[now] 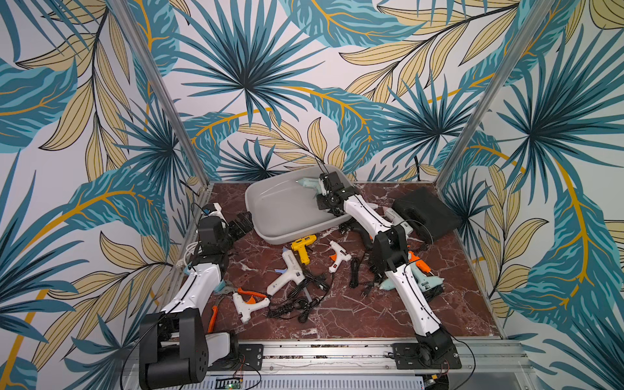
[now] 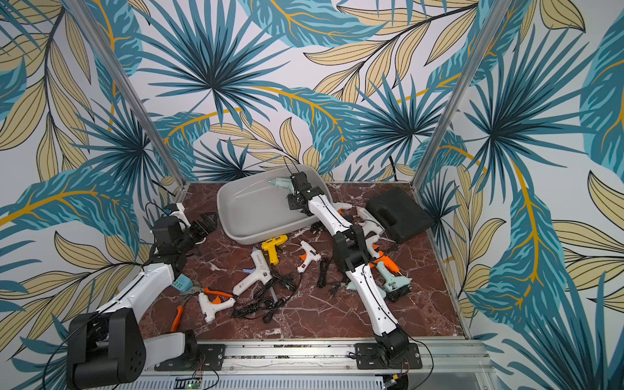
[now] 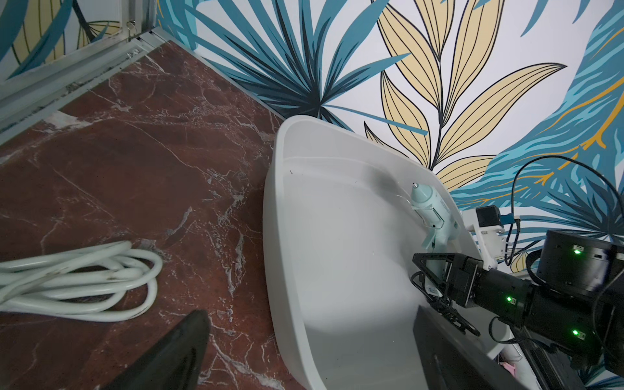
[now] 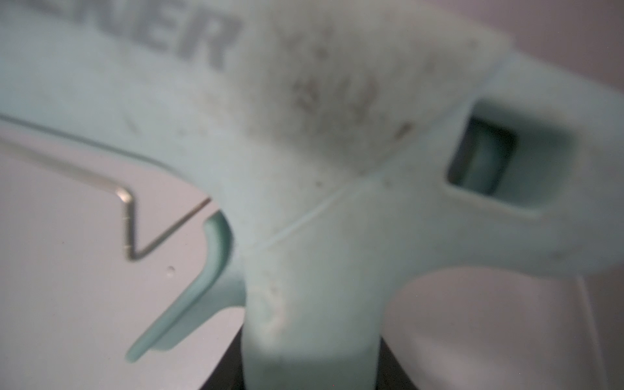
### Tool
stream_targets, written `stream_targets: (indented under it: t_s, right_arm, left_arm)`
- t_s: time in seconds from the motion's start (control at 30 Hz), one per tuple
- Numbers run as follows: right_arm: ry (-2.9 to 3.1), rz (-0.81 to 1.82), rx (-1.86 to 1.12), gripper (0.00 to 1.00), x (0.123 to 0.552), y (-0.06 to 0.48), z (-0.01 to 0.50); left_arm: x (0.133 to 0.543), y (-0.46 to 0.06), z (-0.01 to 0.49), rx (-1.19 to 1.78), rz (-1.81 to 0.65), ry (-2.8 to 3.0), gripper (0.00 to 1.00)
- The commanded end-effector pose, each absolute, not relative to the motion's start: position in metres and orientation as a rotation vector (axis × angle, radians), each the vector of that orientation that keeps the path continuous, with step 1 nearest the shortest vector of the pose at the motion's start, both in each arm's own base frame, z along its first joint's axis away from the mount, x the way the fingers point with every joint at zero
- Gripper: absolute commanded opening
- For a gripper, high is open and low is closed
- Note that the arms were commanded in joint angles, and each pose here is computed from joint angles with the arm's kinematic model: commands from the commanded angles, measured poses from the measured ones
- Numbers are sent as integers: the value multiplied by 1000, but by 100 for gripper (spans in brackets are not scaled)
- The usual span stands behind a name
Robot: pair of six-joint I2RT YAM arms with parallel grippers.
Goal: Put the hot melt glue gun into the storage box
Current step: Place the hot melt adhesive gun in the storage box.
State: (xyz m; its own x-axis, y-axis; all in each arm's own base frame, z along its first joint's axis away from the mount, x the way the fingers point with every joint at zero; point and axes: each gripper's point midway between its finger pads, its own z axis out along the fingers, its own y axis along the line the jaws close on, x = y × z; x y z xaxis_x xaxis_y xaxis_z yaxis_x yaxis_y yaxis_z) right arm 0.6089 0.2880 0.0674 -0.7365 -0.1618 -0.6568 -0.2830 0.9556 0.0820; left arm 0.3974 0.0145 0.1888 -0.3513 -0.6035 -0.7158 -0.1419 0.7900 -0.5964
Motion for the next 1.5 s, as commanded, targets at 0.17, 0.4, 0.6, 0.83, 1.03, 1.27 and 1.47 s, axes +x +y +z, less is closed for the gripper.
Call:
stream_targets:
  t_s: [0.17,0.4,0.6,0.83,1.03,1.27,1.47]
  right_arm:
    - [2470,300,-223,25,604,290,53]
    - [2505,344,-118,34,607,277,45]
    - [2539,381,-29,43,608,266,35]
    - [2576,413,-2,54,604,266,22]
    - [2567,400,0,64,605,264,30]
    - [2505,404,-5,79,604,261,86]
    - [2470,366,10,77,595,250,136]
  left_arm:
    - [405,18,206,-550,-543,1851,100]
    - [403,19,210,-543,-531,1848,100]
    - [402,20,212,-540,-516,1845,100]
    - [403,21,209,-543,-511,1849,100]
    - [402,22,210,-544,-504,1850,100]
    - [398,23,214,-539,-488,1845,100]
    - [397,22,216,-536,-490,1840,100]
